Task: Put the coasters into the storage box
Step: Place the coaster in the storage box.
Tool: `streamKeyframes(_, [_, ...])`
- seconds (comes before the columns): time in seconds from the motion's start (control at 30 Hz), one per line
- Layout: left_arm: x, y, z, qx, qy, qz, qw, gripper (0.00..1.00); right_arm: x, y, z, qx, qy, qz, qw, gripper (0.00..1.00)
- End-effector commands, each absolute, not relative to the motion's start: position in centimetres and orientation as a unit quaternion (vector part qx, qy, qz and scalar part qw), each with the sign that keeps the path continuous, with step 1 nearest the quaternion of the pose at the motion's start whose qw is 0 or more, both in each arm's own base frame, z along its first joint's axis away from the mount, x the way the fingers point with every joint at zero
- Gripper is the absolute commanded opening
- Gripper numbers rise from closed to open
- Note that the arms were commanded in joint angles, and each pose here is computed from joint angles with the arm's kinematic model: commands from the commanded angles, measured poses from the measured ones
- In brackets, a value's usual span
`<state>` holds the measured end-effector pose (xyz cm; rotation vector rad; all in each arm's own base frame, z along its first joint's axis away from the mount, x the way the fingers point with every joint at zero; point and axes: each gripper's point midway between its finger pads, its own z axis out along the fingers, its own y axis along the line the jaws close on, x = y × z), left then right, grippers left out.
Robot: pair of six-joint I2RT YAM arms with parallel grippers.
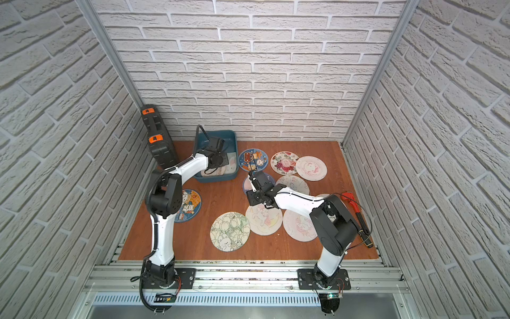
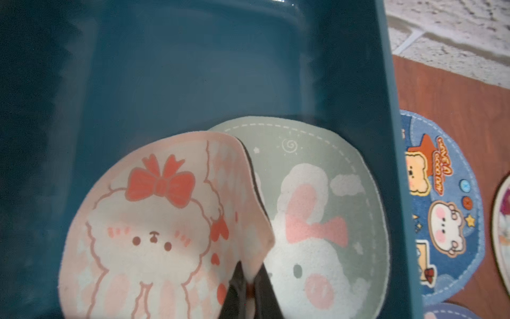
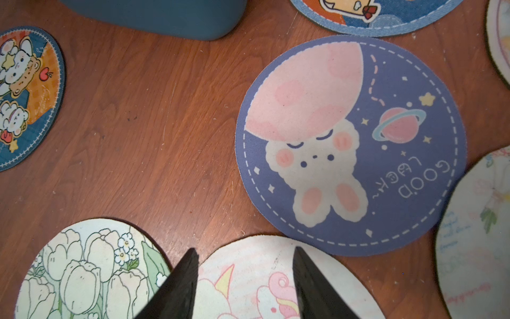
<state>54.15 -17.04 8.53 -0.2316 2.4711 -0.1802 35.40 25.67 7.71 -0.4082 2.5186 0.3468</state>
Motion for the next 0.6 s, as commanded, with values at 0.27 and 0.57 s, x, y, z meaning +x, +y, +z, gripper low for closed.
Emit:
streamKeyframes(0.27, [54.6, -17.5, 10.1, -0.094, 0.932, -0.089, 0.337, 0.9, 35.4, 25.8, 8.8, -0.146, 0.935, 0.143, 0.291, 0.56])
streamKeyframes(0.57, [51.1, -16.8, 13.6, -0.096, 0.93, -0.064, 0.35, 0.98, 35.2, 26.3, 8.8, -0.148, 0.934, 0.152, 0.289, 0.55])
